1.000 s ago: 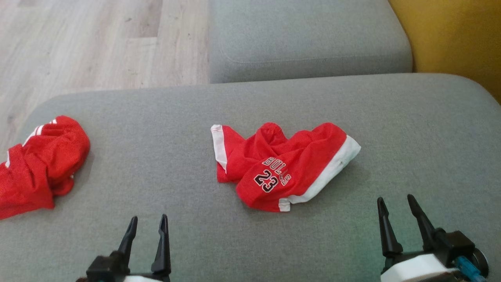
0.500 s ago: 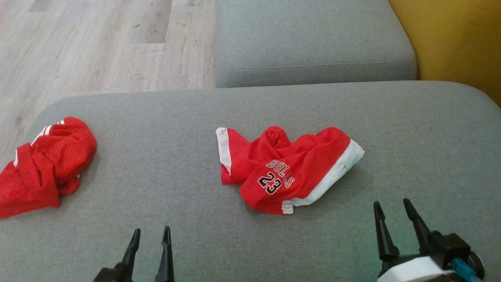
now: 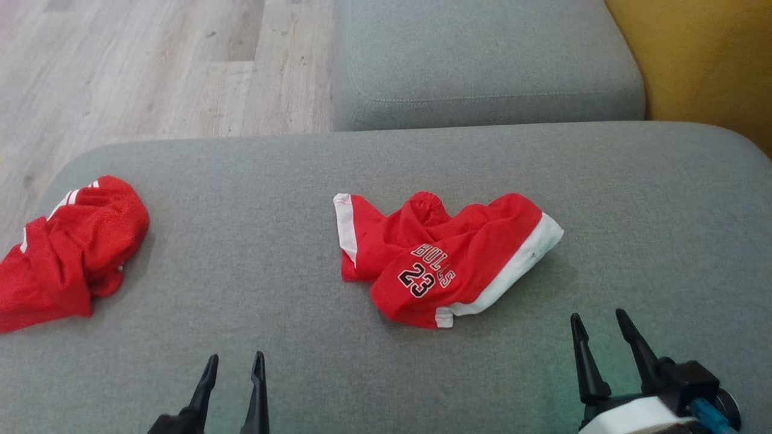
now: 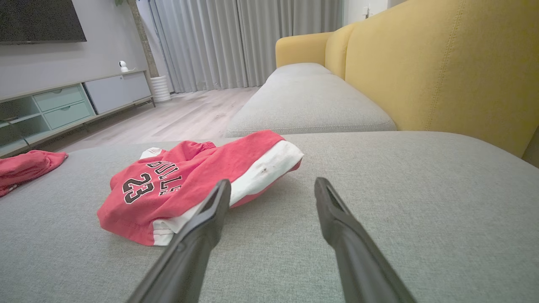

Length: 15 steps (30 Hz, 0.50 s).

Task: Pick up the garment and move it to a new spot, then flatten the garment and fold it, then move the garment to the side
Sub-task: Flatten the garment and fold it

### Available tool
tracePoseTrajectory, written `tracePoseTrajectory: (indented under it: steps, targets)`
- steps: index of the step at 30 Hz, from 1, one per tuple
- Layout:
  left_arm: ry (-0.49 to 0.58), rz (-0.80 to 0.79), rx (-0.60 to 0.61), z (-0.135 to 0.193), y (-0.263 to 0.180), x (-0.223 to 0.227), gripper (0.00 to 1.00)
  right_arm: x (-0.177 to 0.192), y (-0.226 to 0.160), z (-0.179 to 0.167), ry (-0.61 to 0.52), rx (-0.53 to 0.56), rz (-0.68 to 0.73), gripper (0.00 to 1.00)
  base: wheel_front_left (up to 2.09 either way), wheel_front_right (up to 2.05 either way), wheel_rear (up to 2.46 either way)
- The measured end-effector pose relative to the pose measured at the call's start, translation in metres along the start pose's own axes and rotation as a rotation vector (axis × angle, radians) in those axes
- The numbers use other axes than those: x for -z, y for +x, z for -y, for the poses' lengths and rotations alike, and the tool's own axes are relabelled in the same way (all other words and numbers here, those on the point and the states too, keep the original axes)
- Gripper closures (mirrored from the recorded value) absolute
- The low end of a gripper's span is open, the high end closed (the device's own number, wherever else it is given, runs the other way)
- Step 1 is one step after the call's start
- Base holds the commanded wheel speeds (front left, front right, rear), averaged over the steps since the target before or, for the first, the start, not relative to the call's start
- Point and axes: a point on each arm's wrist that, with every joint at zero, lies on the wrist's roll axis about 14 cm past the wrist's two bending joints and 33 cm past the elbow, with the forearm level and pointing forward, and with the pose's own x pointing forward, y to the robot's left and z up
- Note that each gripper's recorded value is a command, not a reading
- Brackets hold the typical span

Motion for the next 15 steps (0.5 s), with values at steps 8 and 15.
tracePoseTrajectory:
  steps: [8, 15]
  targets:
    - [0.028, -0.033, 0.062, 0.016, 0.005, 0.009, 0.0, 0.005, 0.002, 0.005, 0.003, 0.015, -0.019, 0.0, 0.0, 0.0, 0.0]
    - [0.049, -0.092, 0.315, 0.089, 0.026, 0.016, 0.0, -0.002, 0.009, 0.017, -0.019, 0.047, -0.001, 0.0, 0.0, 0.0, 0.0]
